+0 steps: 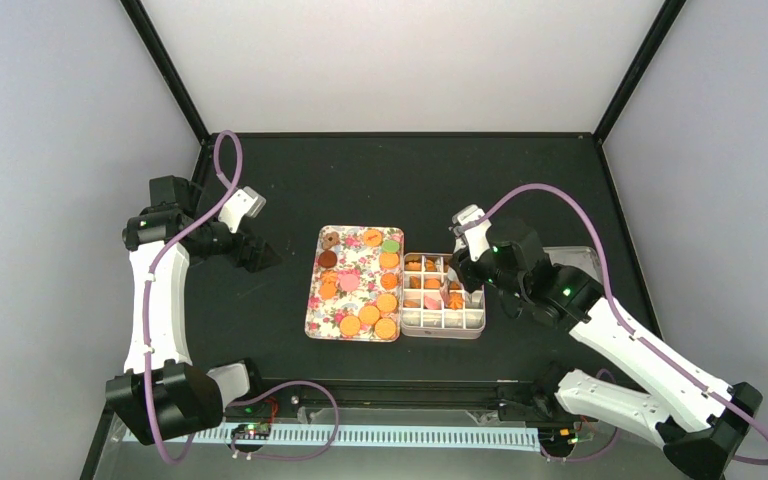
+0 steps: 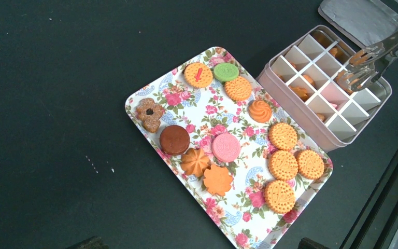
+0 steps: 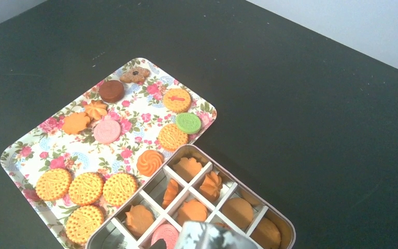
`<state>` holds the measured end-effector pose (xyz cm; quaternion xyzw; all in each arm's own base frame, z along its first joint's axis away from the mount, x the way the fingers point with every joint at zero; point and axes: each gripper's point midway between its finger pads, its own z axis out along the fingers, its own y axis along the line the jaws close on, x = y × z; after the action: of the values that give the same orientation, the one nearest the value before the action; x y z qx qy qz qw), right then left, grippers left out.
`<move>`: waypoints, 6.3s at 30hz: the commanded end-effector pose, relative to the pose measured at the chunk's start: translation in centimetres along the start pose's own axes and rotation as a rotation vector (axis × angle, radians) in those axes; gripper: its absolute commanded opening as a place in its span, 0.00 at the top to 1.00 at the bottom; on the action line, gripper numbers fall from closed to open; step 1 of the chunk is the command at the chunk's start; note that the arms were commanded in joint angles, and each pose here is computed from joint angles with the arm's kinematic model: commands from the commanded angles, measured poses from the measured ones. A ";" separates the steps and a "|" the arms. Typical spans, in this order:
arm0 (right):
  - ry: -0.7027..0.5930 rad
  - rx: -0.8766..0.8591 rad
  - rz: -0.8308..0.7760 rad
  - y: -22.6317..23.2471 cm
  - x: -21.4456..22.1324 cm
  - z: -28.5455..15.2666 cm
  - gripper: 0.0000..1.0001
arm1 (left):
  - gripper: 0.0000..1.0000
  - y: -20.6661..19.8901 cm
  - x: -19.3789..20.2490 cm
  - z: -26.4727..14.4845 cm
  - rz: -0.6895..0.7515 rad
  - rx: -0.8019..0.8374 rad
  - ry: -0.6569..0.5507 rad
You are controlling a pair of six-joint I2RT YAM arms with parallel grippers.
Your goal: Pack the cookies
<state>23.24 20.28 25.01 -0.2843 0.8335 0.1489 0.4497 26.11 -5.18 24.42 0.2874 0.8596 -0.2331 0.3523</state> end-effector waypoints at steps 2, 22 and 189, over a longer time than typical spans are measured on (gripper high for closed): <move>-0.097 0.001 -0.007 -0.2 -3.2 -1.7 0.68 | 0.01 -0.3 -0.2 -0.3 0.020 0.005 -0.015; 0.004 0.002 0.007 -0.3 0.3 0.9 0.74 | 0.01 -0.1 -0.5 -0.3 0.028 0.003 -0.021; -0.078 -0.239 -0.271 16.6 -1.7 12.0 0.95 | 0.01 -0.6 1.2 -0.3 0.030 -0.003 0.036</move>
<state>21.28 40.75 18.74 -0.4472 0.7570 0.2146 0.4253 25.70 -4.26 23.38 0.2885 0.8755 -0.2040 0.3296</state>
